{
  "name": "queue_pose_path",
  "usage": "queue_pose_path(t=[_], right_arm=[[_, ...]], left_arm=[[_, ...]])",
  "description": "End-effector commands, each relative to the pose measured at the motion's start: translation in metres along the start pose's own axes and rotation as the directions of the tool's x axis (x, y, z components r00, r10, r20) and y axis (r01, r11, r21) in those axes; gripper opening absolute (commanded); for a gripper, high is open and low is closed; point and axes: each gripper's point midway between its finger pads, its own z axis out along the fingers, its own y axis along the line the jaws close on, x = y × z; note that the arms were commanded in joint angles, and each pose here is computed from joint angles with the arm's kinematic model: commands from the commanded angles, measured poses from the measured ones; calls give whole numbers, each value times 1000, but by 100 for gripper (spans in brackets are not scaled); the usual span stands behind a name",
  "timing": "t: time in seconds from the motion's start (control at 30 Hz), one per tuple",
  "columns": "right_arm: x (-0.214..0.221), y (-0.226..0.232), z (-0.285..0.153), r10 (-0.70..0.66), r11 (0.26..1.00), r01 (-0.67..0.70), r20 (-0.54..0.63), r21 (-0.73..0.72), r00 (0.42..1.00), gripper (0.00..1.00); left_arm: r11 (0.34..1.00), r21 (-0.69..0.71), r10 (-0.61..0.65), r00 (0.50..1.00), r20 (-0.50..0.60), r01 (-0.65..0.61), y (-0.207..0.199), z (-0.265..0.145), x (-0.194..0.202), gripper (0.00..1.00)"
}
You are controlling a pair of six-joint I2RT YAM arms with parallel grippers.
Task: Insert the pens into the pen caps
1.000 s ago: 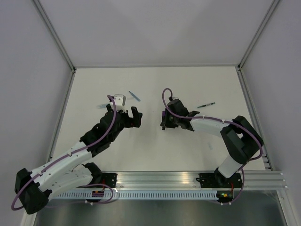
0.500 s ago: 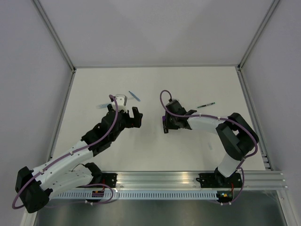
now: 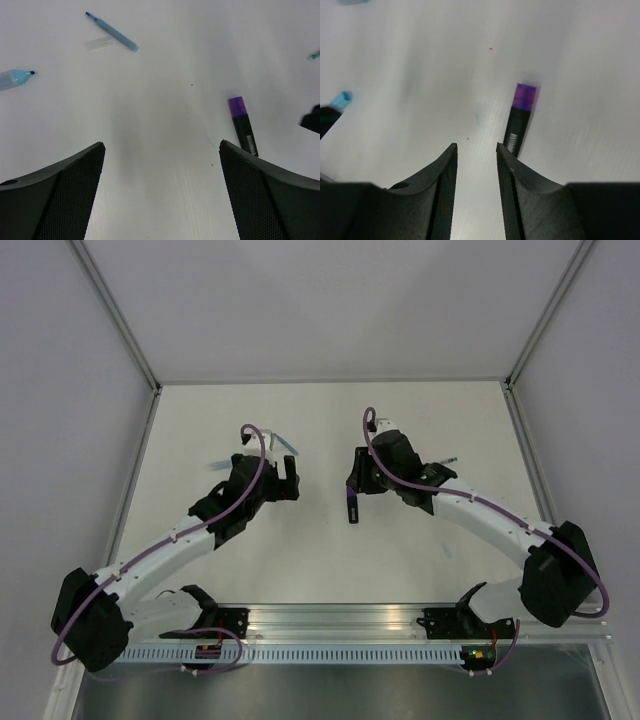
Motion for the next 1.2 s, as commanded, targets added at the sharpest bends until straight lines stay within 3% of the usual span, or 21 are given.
queue_pose_path(t=[0.0,0.1,0.27,0.4,0.5,0.53,0.57,0.6,0.67,0.7,0.8,0.87,1.1,1.17], right_arm=[[-9,26,-23,-34,986,43,57,-161,998,43],[-10,45,-37,-10,956,37,93,-289,996,43],[-11,47,-50,19,944,31,147,-330,989,43],[-8,42,-50,21,946,33,163,-323,986,43],[-8,42,-51,14,947,40,165,-320,986,43],[-7,42,-52,10,947,43,162,-318,987,43],[-7,41,-53,10,946,42,161,-320,987,43],[-7,43,-56,11,944,43,160,-326,987,43],[-7,46,-63,12,936,48,167,-348,986,43],[-8,46,-66,13,935,50,175,-351,984,43],[-15,44,-73,18,937,59,217,-345,976,43],[-16,42,-73,17,941,61,226,-334,974,43],[-14,41,-68,7,944,63,211,-325,978,43],[-13,44,-68,9,938,61,201,-341,980,43]], left_arm=[[992,-75,-111,991,-69,105,28,21,-11,99],[978,-144,-169,979,-117,152,60,38,-16,99],[867,-355,-421,895,-145,350,120,52,-24,97],[924,-361,-209,958,-196,128,138,73,-51,97],[933,-360,-71,965,-252,-26,158,91,-56,96],[943,-307,44,960,-275,-131,162,95,-64,96],[974,-174,85,948,-308,-144,152,106,-55,95],[964,-22,246,915,-319,-266,143,110,-60,95],[922,230,377,858,-348,-312,119,112,-41,90],[874,293,478,792,-378,-387,123,104,-35,88],[813,226,579,696,-425,-537,163,109,-30,84],[802,254,596,692,-407,-541,175,108,-26,83],[710,383,704,603,-375,-591,195,121,-6,76],[709,387,705,572,-420,-590,207,125,8,76]])
